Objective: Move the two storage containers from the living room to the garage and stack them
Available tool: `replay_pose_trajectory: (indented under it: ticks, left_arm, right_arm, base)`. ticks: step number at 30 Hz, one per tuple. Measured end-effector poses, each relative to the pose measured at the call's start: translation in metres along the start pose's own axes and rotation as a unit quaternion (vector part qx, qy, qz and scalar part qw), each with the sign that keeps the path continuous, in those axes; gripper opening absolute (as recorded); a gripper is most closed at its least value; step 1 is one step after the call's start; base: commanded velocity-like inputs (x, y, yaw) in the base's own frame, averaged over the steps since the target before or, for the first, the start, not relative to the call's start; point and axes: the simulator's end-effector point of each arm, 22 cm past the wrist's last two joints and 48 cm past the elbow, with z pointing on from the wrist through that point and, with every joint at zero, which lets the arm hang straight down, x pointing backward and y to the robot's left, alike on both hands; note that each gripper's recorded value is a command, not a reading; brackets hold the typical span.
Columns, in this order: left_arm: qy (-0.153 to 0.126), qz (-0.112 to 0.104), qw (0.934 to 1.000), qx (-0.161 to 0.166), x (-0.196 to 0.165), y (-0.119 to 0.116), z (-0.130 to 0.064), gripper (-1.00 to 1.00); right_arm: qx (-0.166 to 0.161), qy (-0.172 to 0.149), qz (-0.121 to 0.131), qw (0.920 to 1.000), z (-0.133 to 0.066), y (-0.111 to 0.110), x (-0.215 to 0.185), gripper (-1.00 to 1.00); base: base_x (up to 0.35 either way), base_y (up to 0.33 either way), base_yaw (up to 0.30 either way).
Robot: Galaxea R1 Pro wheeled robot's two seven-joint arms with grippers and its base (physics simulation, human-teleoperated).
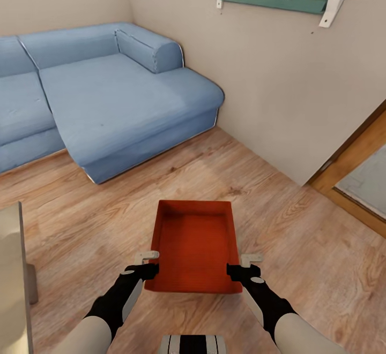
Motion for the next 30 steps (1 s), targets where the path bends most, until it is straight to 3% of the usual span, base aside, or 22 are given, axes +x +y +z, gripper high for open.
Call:
replay_pose_trajectory:
  ticks: [16, 30]
  left_arm:
    - [0.0, 0.0, 1.0, 0.0, 0.021, 0.001, 0.03, 1.0]
    - [0.0, 0.0, 1.0, 0.0, 0.02, 0.001, 0.03, 1.0]
  right_arm:
    - [-0.001, -0.001, 0.001, 1.0, 0.027, 0.002, 0.023, 1.0]
    - [-0.001, -0.001, 0.0, 1.0, 0.027, 0.001, 0.023, 1.0]
  base:
    - [0.0, 0.0, 0.0]
    - [0.0, 0.0, 0.0]
